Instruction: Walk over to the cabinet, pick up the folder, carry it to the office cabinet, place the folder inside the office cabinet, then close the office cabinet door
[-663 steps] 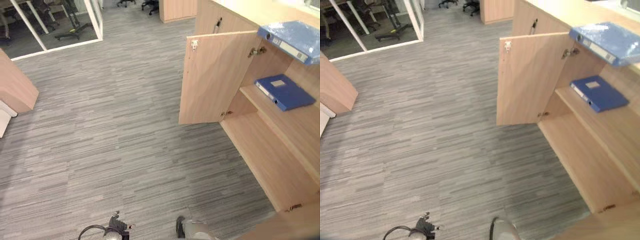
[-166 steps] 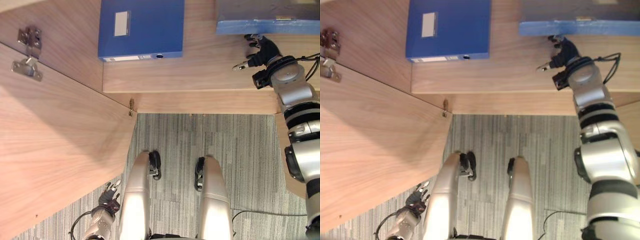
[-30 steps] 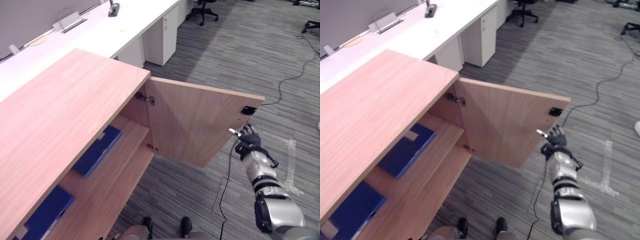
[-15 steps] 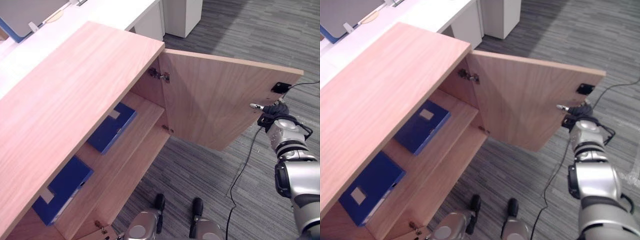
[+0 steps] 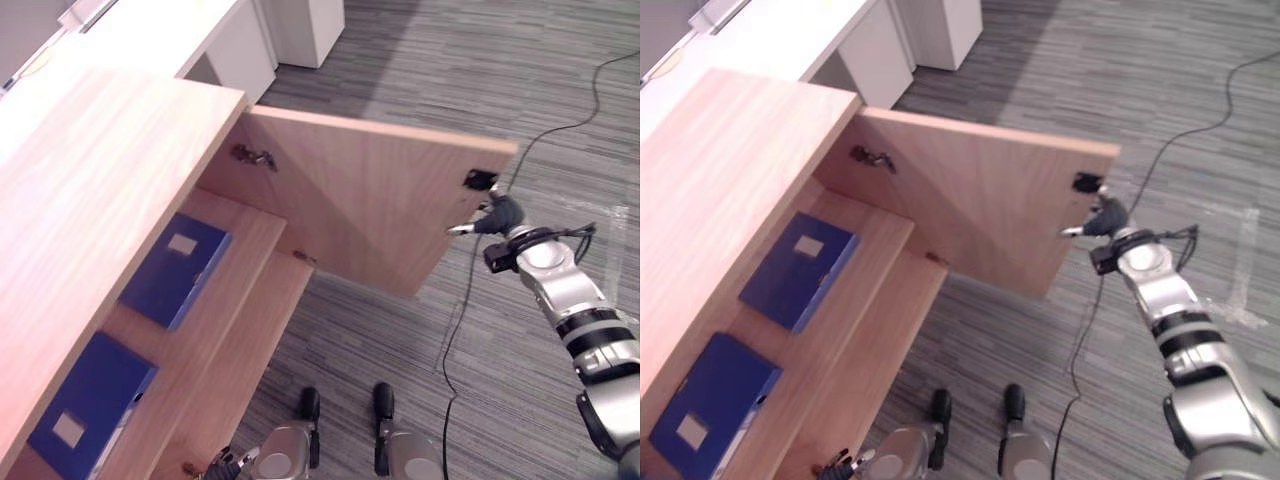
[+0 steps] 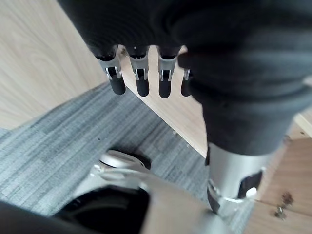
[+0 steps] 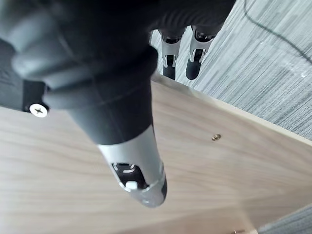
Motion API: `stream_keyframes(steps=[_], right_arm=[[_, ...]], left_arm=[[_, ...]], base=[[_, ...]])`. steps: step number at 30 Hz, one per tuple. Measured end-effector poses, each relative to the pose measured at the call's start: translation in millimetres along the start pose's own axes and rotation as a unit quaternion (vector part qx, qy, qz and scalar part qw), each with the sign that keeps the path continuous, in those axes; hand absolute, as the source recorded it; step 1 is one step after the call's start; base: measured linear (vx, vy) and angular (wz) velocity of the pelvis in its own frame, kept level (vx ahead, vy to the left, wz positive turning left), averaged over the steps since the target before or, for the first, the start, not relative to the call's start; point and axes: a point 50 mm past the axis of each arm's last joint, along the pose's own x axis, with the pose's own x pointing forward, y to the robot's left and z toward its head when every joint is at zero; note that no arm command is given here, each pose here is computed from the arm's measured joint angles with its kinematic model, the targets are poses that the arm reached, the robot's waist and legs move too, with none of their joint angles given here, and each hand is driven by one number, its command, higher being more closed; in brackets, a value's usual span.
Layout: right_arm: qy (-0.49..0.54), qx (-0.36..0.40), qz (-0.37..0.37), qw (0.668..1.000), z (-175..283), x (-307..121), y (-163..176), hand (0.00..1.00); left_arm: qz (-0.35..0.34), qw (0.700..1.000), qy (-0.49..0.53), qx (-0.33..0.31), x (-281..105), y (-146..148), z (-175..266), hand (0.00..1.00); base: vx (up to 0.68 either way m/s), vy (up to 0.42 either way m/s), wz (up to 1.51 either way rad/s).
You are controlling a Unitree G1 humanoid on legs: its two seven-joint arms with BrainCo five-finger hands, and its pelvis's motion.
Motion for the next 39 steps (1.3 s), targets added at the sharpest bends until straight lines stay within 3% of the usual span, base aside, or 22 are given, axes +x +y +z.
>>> stream_keyframes(steps=[3,7,11,18,24,30,33,37,38,39], right_arm=[[-0.025,-0.03,0.079,0.996,9,-6,26,0.0],[-0.056,-0.065,0.262,0.961,13,-27,86,0.0],[-0.046,-0.058,0.357,0.931,1,-42,121,0.0],[0.006,-0.049,0.444,0.895,-28,-66,149,0.0],[0.094,-0.127,0.522,0.838,-64,-87,153,0.0],[0.123,-0.136,0.508,0.842,-77,-96,141,0.0],[0.161,-0.077,0.469,0.865,-99,-96,149,0.0],[0.309,-0.008,0.268,0.913,-163,-90,151,0.0],[0.361,0.035,0.185,0.913,-179,-98,153,0.0],[0.382,0.061,0.147,0.91,-185,-104,155,0.0]], left_arm=[[-0.014,1.0,-0.001,0.006,-1,-1,0,0.0],[-0.027,1.0,0.006,0.01,-5,-2,-5,0.0],[-0.043,0.999,0.013,0.019,-5,-5,-6,0.0],[-0.059,0.998,0.011,0.02,-5,-5,-4,0.0],[-0.075,0.997,0.001,0.019,-9,-1,0,0.0],[-0.088,0.996,-0.006,0.019,-10,-2,3,0.0],[-0.09,0.996,-0.001,0.022,-10,-2,3,0.0],[-0.086,0.995,0.015,0.041,-1,-3,6,0.0],[-0.072,0.996,0.017,0.049,3,-2,8,0.0],[-0.064,0.996,0.019,0.055,3,-1,8,0.0]], base=[[0.05,-0.079,-0.24],[0.07,-0.08,-0.01],[0.01,-0.02,0.07],[0.0,0.033,0.06],[0.02,0.038,0.29],[-0.02,0.091,0.85],[0.05,0.189,1.13],[-0.03,0.236,0.99],[-0.07,0.196,0.85],[-0.08,0.195,0.57]])
